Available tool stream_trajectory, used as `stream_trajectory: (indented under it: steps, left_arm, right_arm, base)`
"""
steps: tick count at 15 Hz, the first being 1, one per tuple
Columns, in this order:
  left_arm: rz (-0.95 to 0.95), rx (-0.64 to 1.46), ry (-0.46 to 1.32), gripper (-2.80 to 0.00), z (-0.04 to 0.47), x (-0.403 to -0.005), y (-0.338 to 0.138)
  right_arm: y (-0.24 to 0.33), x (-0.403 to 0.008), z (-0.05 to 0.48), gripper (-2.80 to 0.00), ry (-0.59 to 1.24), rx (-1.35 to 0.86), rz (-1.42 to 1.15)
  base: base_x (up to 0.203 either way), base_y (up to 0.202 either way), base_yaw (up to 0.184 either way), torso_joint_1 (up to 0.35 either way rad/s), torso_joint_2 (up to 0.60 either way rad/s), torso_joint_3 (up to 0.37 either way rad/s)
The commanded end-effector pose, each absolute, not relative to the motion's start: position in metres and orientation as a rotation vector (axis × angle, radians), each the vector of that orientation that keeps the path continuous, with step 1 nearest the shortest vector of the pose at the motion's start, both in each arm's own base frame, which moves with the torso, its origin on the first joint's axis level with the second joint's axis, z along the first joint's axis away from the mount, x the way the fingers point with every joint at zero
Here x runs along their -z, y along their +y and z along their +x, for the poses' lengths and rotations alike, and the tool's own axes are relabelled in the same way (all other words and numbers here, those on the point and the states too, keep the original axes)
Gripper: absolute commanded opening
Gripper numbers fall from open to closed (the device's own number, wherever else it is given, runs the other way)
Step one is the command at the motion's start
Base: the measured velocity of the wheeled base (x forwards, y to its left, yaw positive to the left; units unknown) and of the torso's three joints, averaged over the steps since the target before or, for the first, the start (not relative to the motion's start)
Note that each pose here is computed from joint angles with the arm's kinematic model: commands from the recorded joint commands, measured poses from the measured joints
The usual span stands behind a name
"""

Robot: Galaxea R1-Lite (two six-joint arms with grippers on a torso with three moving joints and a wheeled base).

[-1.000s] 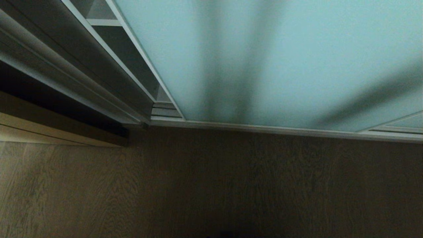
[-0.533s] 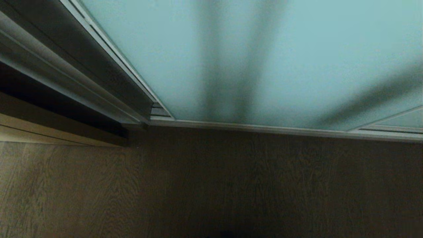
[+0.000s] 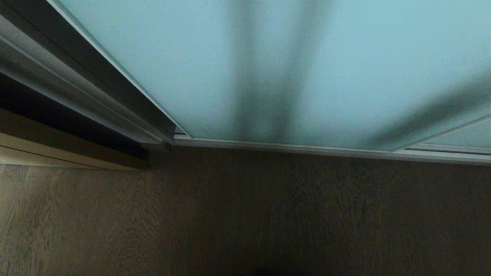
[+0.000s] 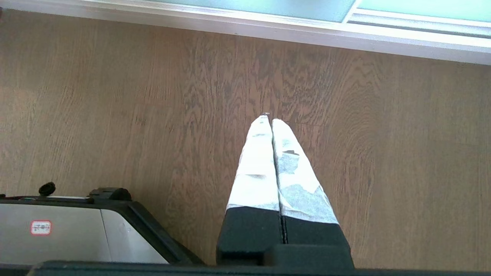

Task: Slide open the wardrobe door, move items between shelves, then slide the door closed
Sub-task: Close the door

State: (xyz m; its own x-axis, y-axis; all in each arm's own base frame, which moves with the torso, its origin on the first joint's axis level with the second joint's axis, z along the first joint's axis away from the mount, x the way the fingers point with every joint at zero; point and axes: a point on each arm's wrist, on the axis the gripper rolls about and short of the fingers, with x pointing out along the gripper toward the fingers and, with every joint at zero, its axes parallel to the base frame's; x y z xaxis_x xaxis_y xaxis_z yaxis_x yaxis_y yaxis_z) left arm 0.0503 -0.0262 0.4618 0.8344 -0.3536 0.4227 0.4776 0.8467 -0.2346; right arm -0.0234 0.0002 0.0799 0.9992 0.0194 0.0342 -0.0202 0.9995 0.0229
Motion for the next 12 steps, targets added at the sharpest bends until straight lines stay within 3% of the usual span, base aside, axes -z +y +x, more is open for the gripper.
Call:
stream_trajectory:
  steps: [1, 6, 8, 12]
  left_arm:
    - [-0.337, 0.452, -0.382, -2.8, 0.032, -0.457, -0.016]
    - [-0.249, 0.477, -0.285, -2.8, -0.001, -0.431, 0.002]
    - [-0.202, 0.395, -0.247, -2.8, -0.003, -0.42, 0.001]
    - [-0.081, 0.236, -0.103, -2.8, 0.0, -0.351, -0.003]
  right_arm:
    - [0.0, -0.08, -0.023, -2.8, -0.034, -0.02, 0.023]
    - [0.0, -0.08, -0.023, -2.8, -0.034, -0.02, 0.023]
    - [0.0, -0.08, -0.023, -2.8, -0.034, -0.02, 0.023]
    - [0.0, -0.08, -0.023, -2.8, -0.034, -0.02, 0.023]
  base:
    - [0.0, 0.0, 0.0, 0.0, 0.0, 0.0]
    - [0.0, 0.0, 0.0, 0.0, 0.0, 0.0]
    - [0.0, 0.0, 0.0, 0.0, 0.0, 0.0]
    - [0.0, 0.0, 0.0, 0.0, 0.0, 0.0]
